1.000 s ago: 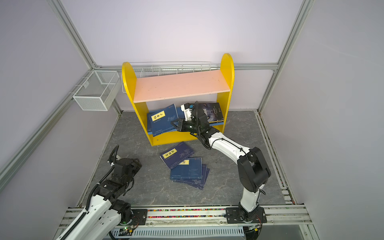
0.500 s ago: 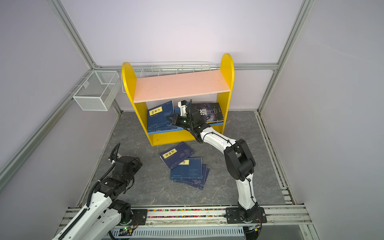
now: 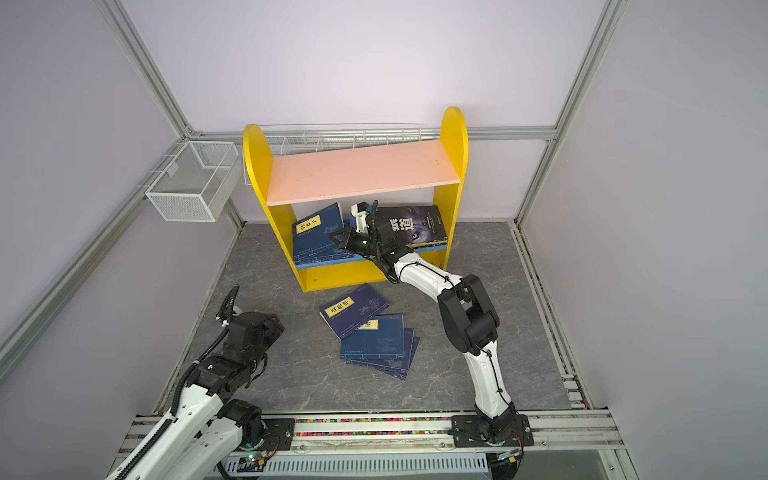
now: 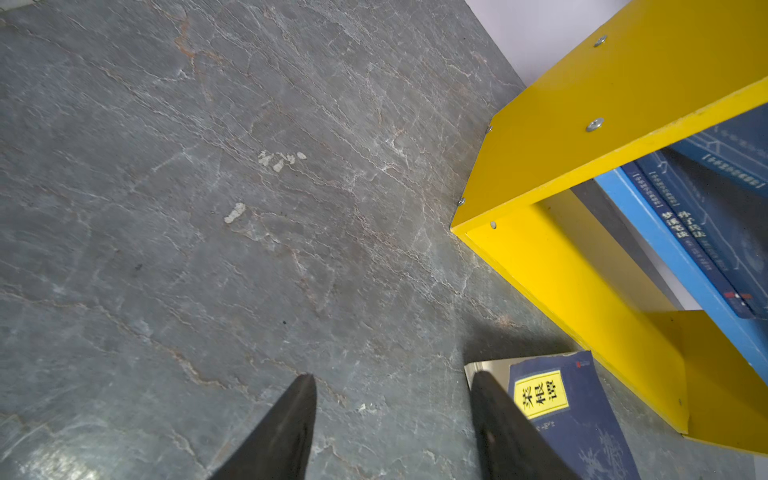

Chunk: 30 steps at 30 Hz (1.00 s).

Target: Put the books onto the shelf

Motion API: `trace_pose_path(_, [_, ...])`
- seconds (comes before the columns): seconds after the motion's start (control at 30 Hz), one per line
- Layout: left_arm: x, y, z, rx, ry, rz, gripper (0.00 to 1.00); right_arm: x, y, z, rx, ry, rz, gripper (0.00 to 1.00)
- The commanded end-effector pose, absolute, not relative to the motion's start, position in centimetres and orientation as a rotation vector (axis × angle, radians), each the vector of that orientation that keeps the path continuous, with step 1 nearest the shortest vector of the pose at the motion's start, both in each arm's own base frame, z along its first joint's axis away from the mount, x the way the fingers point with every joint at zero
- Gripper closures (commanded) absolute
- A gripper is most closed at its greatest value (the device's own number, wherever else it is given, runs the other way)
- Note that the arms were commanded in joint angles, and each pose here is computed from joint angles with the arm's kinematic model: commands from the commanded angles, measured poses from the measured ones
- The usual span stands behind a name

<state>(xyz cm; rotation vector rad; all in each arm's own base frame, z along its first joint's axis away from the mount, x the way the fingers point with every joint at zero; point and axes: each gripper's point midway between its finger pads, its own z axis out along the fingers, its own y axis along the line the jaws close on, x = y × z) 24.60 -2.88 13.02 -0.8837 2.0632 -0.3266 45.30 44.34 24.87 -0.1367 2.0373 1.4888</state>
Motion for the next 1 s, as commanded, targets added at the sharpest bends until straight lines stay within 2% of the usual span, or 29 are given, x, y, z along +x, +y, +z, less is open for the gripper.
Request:
trace_pose_path(0.0, [24.6, -2.3, 14.1, -0.887, 2.04, -0.301, 0.4, 44.7, 45.6, 25.8, -0.178, 2.027, 1.519, 0.82])
trace_pose_path(0.23, [24.7, -2.4, 14.0, -0.886, 2.044, -0.301, 0.39, 44.6, 45.6, 25.5, -0.24, 2.115, 1.333, 0.52])
trace_pose_path(0.47, [24.6, -2.4, 14.1, -0.89, 2.04, -0.305, 0.39, 44.8, 44.6, 25.4, -0.304, 2.193, 1.081, 0.32])
trace_pose_path(0.7, [24.6, -2.4, 14.0, -0.891, 2.041, -0.305, 0.4, 45.6, 42.3, 24.6, -0.348, 2.231, 0.791, 0.2])
trace_pose_path(0.97, [24.6, -2.4, 14.0, -0.894, 2.038, -0.308, 0.4, 45.5, 41.1, 24.2, -0.451, 2.226, 0.616, 0.17])
